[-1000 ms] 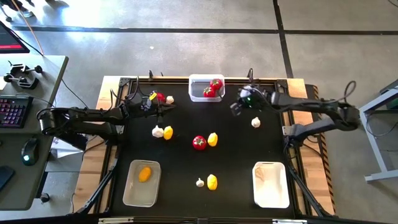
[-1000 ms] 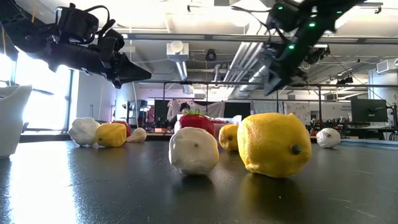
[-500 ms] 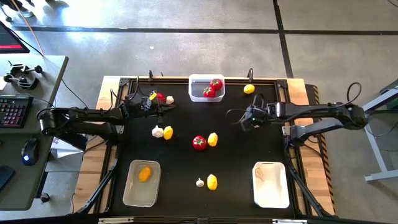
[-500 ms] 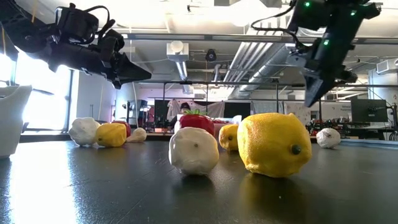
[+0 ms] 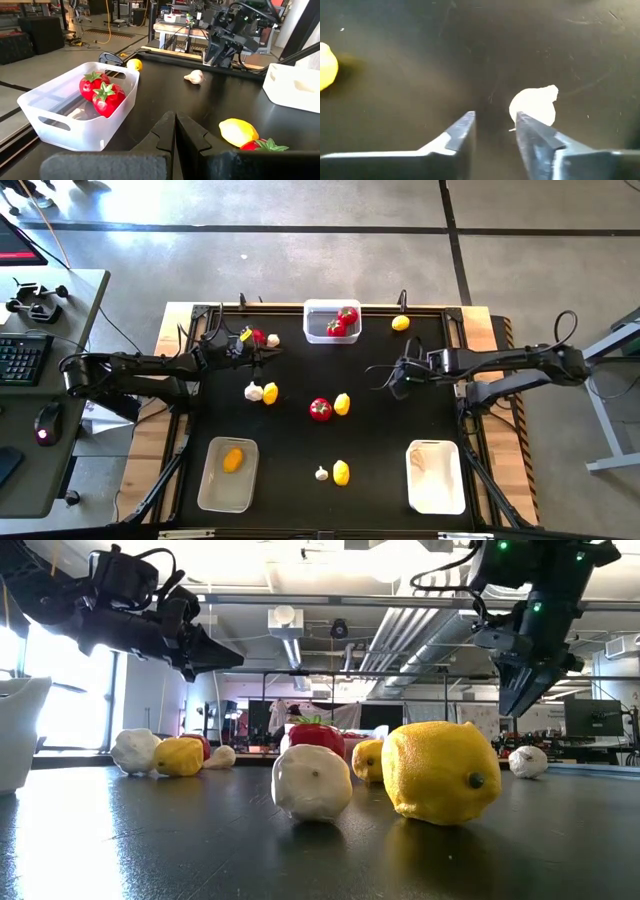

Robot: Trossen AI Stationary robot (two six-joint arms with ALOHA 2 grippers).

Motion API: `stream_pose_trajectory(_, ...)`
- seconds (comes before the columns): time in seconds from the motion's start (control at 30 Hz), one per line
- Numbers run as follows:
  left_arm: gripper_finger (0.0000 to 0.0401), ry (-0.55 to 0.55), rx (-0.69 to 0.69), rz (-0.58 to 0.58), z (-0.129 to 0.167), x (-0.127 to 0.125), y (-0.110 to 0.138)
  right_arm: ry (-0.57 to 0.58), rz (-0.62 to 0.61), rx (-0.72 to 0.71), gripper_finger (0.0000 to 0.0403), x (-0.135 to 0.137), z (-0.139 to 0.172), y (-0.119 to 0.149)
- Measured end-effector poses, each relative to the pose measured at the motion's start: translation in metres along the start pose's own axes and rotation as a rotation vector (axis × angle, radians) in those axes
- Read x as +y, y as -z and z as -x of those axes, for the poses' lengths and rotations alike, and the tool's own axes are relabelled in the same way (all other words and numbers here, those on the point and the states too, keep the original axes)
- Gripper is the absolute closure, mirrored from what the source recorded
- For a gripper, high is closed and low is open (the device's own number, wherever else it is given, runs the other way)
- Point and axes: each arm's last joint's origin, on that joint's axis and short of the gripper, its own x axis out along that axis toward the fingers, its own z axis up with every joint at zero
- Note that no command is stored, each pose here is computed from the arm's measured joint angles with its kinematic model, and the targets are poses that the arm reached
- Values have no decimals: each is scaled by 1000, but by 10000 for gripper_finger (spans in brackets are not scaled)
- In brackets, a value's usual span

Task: Sort produce into baskets
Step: Put the white garlic into the white bin

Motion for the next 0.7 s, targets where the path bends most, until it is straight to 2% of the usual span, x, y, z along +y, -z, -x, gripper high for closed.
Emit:
stream_pose_trajectory(0.17, 401, 1, -1, -11, 0, 0, 0, 27, 93, 25, 175, 4, -9, 0)
stream_pose_trajectory(0.3, 401, 7, -1, -27, 0, 0, 0, 47, 213, 79, 138, 10, -20, 1)
stream_pose_trajectory(0.47, 401, 7, -1, -35, 0, 0, 0, 50, 377, 146, 128, 16, -34, 3)
stream_pose_trajectory(0.7, 401, 6, -1, -45, 0, 0, 0, 181, 384, 186, 128, 10, -46, 2)
